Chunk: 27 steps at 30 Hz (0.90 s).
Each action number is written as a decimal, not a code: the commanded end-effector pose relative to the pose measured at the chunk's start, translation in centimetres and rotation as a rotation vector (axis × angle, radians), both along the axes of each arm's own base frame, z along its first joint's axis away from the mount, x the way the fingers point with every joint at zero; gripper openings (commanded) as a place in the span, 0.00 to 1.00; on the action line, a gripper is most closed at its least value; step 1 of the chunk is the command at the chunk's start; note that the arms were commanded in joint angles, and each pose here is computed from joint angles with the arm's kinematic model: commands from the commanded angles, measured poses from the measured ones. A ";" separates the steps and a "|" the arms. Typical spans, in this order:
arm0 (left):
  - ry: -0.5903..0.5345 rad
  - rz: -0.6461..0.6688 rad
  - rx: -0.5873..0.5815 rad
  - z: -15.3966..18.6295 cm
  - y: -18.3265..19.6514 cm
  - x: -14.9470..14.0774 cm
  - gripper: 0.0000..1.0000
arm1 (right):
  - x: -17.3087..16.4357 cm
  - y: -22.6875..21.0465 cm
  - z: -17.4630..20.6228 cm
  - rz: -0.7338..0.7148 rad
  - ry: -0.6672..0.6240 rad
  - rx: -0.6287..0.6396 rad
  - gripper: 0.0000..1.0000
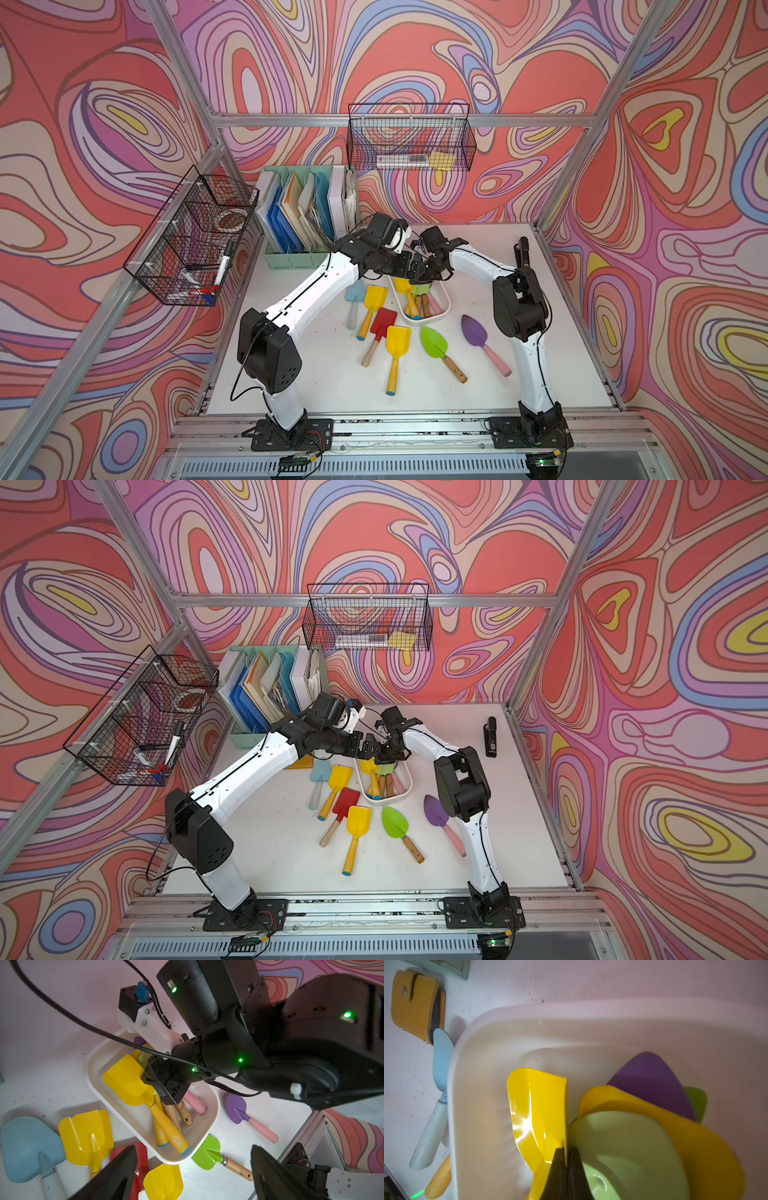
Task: Put the shovel into the storage box
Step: Place the shovel in the storage box, then pick up the shovel from the center of the board.
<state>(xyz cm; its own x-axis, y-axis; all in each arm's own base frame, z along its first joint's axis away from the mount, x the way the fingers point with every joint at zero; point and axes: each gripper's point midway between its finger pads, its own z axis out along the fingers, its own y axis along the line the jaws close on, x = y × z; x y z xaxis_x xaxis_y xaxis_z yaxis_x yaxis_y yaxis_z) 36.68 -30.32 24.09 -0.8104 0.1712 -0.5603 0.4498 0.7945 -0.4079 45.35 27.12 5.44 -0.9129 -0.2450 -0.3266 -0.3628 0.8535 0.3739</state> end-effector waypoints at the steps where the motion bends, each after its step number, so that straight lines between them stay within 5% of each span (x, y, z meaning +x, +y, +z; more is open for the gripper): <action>1: 0.009 -0.015 -0.005 -0.3 -0.6 0.1 0.91 | 0.6 0.1 -0.5 -0.006 -0.018 -0.019 0.00; 17: 0.029 -0.020 0.000 -0.9 -0.8 0.1 0.91 | 1.0 0.1 -0.3 -0.025 -0.020 -0.022 0.00; 27: 0.045 -0.017 0.017 -1.5 -0.7 0.0 0.91 | 0.9 -0.1 -0.5 -0.029 -0.011 -0.030 0.11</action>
